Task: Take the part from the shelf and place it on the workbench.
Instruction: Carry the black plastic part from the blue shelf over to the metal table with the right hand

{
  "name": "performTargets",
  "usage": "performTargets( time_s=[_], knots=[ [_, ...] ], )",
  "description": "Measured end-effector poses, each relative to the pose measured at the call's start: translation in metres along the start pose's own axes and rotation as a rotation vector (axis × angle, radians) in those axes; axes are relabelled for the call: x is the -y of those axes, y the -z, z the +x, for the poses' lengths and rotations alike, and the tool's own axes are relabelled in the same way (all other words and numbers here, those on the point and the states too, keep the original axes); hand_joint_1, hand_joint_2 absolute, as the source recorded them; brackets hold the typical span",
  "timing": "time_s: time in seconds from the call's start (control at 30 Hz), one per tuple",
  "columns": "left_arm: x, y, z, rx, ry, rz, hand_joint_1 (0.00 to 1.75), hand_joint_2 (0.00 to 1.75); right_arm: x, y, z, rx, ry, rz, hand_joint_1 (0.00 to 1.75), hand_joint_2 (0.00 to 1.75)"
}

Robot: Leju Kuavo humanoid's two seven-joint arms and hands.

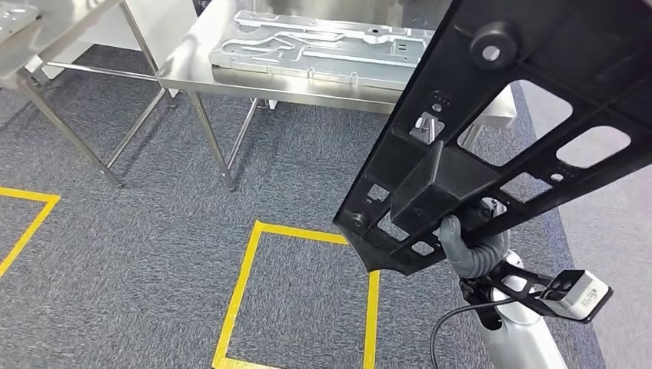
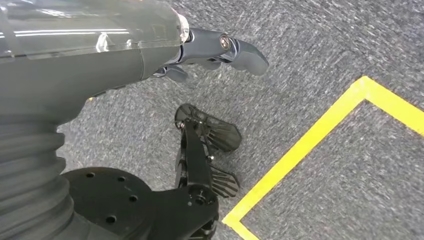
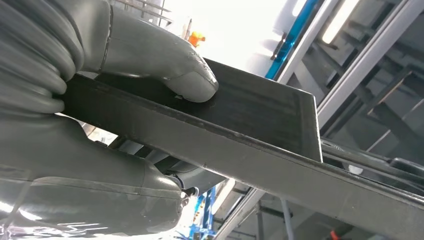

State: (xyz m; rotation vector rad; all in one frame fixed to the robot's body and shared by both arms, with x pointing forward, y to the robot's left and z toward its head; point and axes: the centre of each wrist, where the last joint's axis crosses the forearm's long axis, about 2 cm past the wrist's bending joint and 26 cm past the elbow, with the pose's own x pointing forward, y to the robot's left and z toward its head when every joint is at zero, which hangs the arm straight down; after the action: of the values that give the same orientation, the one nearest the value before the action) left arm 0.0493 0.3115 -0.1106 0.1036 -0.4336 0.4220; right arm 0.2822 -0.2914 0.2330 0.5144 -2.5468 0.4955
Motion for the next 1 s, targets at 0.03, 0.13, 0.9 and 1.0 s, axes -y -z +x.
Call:
performTargets(
  time_s=[0.03, 0.13, 0.9, 1.0],
  knots=[
    [0.0001, 0.0001, 0.0005, 0.002, 0.001, -0.001, 0.00, 1.75, 0.0000, 0.0002, 0.0001, 0.001, 0.000, 0.001, 1.75, 1.75],
    [-0.0006, -0.0003, -0.0010, 0.000, 0.004, 0.000, 0.00, 1.75, -0.0003, -0.0001, 0.0001, 0.000, 0.000, 0.001, 1.75, 1.75],
    [-0.0005, -0.0019, -0.0058, -0.003, 0.031, -0.009, 0.00, 1.75, 0.0015, -0.0036, 0.0072, 0.019, 0.002, -0.038, 1.75, 1.75],
    [-0.0001, -0.0018, -0.0053, -0.002, 0.031, -0.010, 0.00, 1.75, 0.0016, -0.0038, 0.0089, 0.023, 0.001, -0.039, 1.75, 1.75]
  ],
)
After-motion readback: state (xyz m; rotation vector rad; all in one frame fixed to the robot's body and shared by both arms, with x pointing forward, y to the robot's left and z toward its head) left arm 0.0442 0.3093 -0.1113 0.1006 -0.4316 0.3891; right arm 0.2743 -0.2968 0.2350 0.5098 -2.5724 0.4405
